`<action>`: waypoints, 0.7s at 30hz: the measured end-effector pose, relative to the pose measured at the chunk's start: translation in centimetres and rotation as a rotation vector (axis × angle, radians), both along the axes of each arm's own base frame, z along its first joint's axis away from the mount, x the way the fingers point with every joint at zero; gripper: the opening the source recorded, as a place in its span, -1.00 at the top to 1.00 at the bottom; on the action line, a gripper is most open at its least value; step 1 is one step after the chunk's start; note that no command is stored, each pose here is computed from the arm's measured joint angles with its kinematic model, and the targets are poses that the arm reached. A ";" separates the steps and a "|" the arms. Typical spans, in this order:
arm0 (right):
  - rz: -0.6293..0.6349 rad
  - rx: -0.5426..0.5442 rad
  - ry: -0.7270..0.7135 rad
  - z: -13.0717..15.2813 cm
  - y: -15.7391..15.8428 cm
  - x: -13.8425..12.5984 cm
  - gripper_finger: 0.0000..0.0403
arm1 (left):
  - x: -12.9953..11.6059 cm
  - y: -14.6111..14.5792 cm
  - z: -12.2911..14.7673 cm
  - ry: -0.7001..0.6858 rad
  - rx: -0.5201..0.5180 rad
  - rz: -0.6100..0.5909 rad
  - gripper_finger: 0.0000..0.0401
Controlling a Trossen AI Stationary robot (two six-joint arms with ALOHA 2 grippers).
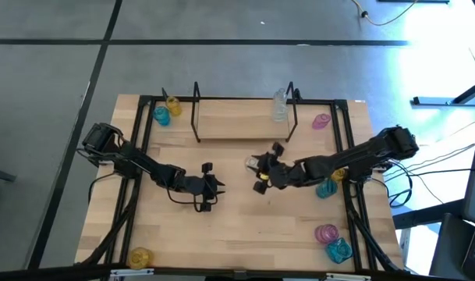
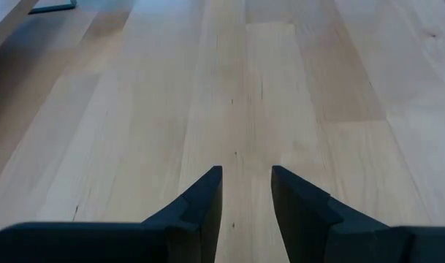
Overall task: Sort vases onto shelf
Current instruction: Put the transparent vase aligned with the other transparent vase on the shelf
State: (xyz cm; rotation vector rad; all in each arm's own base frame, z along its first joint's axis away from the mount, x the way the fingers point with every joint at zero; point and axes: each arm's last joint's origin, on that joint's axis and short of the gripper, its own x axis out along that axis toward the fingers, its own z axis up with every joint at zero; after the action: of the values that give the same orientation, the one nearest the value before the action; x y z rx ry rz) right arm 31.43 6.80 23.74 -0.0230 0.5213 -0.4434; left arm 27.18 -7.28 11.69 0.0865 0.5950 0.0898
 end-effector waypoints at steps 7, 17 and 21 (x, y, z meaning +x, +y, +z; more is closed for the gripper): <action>-0.153 -0.001 0.001 1.6 -2.6 -1.6 0.37 | 0.0 0.0 0.0 0.000 0.000 0.000 0.44; -0.299 -0.028 0.120 1.0 -7.3 -2.1 0.37 | 0.0 0.0 0.0 0.001 0.000 0.000 0.44; -0.330 -0.043 0.185 0.7 -8.9 -2.5 0.37 | 0.0 0.0 0.0 0.001 0.000 0.001 0.44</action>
State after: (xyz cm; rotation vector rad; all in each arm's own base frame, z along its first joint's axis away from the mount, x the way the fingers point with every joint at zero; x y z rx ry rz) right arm 28.93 -2.10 24.44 -0.0189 0.7015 -0.7803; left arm 27.18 -7.27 11.69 0.0868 0.5958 0.0905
